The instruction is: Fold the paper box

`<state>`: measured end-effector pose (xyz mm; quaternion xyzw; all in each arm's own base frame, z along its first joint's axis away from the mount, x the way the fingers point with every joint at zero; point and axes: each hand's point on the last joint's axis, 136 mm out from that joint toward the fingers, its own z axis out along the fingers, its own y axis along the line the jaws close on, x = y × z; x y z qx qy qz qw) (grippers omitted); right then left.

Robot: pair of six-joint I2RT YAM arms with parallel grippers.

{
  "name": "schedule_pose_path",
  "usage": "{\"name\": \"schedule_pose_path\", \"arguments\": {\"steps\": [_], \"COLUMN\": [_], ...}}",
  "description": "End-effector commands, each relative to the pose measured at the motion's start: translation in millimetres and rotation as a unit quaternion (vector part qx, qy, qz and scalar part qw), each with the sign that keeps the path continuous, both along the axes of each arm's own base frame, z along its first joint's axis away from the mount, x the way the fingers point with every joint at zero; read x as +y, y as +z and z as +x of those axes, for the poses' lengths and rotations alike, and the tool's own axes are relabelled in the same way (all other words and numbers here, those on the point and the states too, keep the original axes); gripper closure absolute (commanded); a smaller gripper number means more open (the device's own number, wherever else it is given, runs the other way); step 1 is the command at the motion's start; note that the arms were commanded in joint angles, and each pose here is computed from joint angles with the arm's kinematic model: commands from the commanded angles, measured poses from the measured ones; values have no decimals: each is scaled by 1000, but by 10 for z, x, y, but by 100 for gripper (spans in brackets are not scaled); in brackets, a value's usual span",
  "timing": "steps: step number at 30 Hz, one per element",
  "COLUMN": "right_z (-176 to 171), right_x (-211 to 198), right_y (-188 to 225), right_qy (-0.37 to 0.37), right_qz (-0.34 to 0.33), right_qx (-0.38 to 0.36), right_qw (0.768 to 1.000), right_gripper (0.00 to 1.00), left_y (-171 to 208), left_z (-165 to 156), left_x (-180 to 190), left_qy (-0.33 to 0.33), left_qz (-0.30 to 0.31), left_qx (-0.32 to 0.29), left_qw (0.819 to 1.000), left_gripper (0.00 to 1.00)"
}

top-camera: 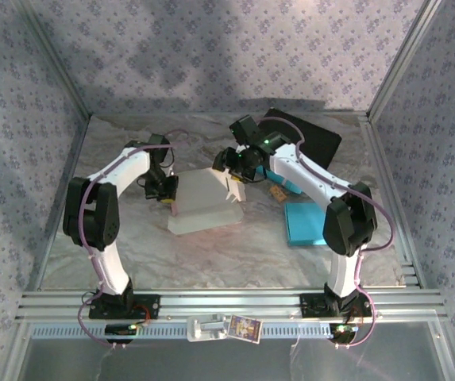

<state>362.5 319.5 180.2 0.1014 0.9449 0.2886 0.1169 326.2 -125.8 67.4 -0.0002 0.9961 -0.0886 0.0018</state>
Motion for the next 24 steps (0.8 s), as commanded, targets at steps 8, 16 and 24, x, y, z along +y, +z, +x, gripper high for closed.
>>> {"name": "schedule_pose_path", "arguments": {"steps": [8,16,24], "right_z": [441,720,718], "right_x": [-184,-290,-213], "right_y": [107,-165,-335], "right_qy": [-61,-24,3], "right_qz": [-58,-107,-104], "right_qx": [-30,-37,-28], "right_qw": [996,993,994], "right_gripper": [44,44,45], "left_y": [99,165,170], "left_z": [81,62,56], "left_x": [-61,-98,-145], "left_qy": [-5,-7,-16], "left_qz": [29,22,22], "left_qx": [-76,-100,-101], "left_qw": [997,995,994], "left_gripper": [100,100,100]}}
